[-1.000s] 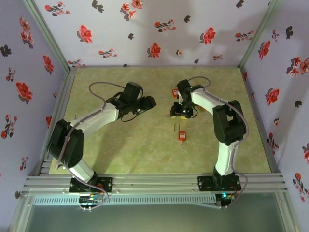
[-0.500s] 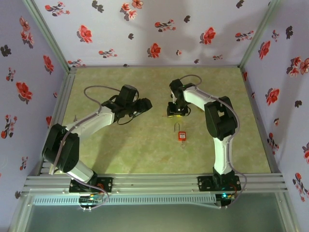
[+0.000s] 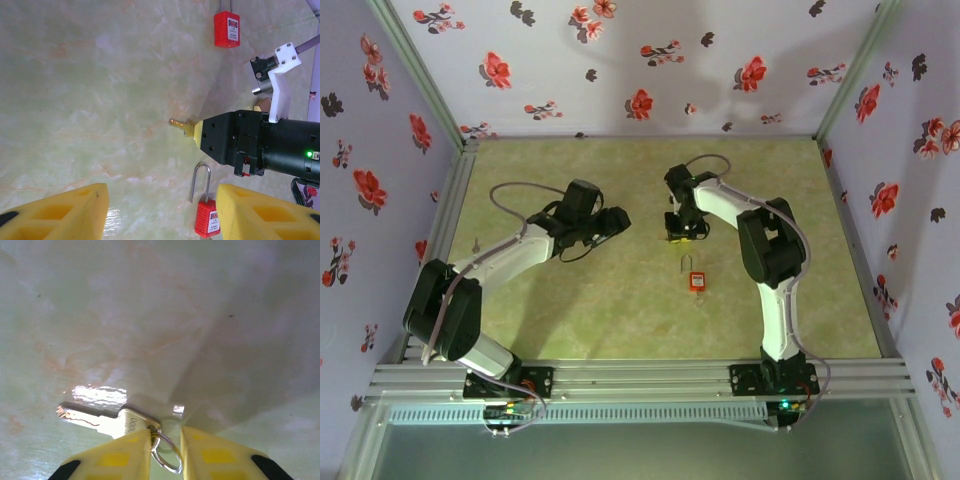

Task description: Unlock with the key

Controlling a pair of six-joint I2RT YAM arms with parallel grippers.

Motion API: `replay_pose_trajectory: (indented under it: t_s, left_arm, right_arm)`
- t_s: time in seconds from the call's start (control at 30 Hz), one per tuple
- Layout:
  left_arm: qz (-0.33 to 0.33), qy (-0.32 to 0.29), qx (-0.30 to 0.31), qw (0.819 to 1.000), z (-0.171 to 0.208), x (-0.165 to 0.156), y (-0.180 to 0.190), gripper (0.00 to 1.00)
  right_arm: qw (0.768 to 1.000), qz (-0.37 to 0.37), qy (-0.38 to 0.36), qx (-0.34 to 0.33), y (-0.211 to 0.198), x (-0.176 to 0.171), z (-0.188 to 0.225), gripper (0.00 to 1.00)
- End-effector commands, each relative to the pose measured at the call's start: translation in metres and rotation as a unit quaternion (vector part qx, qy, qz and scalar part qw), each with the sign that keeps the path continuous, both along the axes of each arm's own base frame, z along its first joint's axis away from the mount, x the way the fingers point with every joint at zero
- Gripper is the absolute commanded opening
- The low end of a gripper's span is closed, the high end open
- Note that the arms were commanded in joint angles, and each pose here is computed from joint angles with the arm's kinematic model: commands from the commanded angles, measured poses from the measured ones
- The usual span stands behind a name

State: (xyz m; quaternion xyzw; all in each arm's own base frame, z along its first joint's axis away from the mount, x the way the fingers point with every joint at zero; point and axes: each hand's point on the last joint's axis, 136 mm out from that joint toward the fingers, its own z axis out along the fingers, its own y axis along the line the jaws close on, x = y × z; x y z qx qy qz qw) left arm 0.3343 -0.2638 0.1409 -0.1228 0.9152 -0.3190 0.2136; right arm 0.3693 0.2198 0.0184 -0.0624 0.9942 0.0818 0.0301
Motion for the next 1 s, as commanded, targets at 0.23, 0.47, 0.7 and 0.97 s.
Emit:
replay_pose_trajectory:
  t_s: [0.23, 0.47, 0.7, 0.97]
  left_arm:
    - [0.014, -0.010, -0.008, 1.000, 0.004, 0.003, 0.005, 0.57]
    - [0.030, 0.002, -0.049, 0.998, 0.006, 0.007, -0.008, 0.56]
    - [0.065, 0.031, -0.175, 0.982, 0.023, 0.011, -0.054, 0.56]
    - [0.116, 0.024, -0.293, 0.949, 0.050, 0.028, -0.094, 0.57]
  right_arm:
    - [0.999, -0.003, 0.029, -0.037, -0.010, -0.027, -0.011, 0.05]
    - [0.999, -0.046, 0.005, -0.007, -0.008, -0.024, 0.021, 0.00]
    - [0.981, -0.147, -0.045, 0.116, -0.003, 0.004, 0.085, 0.00]
    - [0.928, -0.249, -0.081, 0.265, 0.000, 0.030, 0.151, 0.00]
